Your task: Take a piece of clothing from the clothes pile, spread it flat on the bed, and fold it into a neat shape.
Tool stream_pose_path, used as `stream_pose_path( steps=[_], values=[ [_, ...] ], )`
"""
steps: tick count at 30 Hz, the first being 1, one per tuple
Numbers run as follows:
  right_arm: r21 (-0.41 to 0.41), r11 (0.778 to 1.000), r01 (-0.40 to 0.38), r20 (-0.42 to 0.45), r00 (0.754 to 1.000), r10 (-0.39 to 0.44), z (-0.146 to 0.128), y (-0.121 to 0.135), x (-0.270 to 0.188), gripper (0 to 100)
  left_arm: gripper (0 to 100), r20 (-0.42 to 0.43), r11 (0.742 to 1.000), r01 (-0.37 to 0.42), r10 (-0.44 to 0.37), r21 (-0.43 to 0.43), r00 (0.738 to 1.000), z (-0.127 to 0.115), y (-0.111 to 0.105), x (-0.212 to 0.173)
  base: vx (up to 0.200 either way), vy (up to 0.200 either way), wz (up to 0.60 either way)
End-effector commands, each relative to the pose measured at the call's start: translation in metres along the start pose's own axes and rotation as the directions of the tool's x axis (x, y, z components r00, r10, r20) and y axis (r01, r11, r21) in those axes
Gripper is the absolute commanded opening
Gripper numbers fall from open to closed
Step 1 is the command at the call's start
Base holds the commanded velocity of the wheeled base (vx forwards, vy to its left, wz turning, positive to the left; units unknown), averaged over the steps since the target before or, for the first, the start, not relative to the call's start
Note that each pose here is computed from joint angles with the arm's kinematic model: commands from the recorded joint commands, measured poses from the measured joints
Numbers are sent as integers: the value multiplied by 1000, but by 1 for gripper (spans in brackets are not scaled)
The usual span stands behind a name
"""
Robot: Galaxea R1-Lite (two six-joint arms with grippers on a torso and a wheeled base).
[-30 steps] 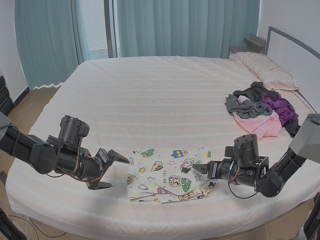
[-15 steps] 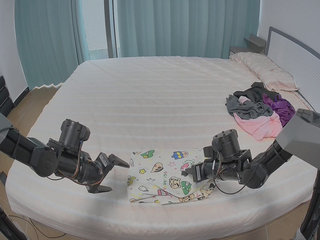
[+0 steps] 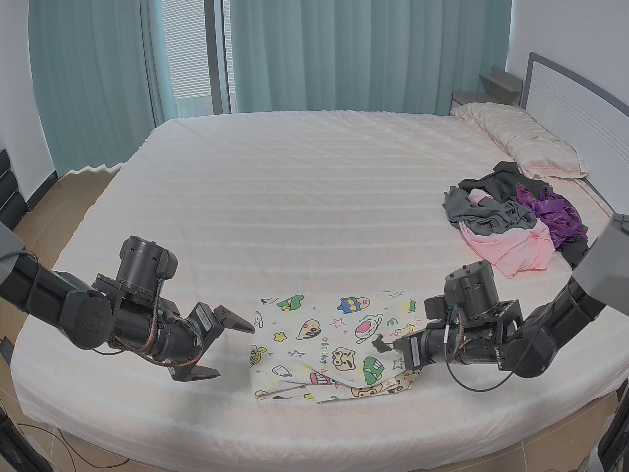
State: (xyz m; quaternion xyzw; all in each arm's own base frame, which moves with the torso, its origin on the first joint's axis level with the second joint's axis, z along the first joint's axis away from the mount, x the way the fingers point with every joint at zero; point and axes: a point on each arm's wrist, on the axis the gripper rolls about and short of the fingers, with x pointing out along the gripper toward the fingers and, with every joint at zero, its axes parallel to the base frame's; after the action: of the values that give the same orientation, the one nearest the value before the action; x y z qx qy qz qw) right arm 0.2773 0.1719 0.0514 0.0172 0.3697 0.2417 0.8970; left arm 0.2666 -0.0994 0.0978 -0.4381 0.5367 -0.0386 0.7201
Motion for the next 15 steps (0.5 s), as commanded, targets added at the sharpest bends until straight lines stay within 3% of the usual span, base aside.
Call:
stream_pose_path(
  steps=[1,11,12,15],
  values=[
    [26,999,30,-7,1000,-30,-15,-12,-36,0,100,-4,1000,-7,7,5,1000,-1,2,1,0,0,0],
    [62,994,93,-135,987,-84,-51,-29,-39,0,100,-13,1000,-10,10,11,1000,-4,2,2,0,0,0],
    [64,994,94,-135,987,-84,-51,-29,-38,100,100,-13,1000,-10,10,11,1000,-4,2,2,0,0,0],
    [74,990,117,-136,985,-106,-57,-35,-39,100,100,-14,1000,-12,13,10,1000,-5,2,2,0,0,0]
  ],
)
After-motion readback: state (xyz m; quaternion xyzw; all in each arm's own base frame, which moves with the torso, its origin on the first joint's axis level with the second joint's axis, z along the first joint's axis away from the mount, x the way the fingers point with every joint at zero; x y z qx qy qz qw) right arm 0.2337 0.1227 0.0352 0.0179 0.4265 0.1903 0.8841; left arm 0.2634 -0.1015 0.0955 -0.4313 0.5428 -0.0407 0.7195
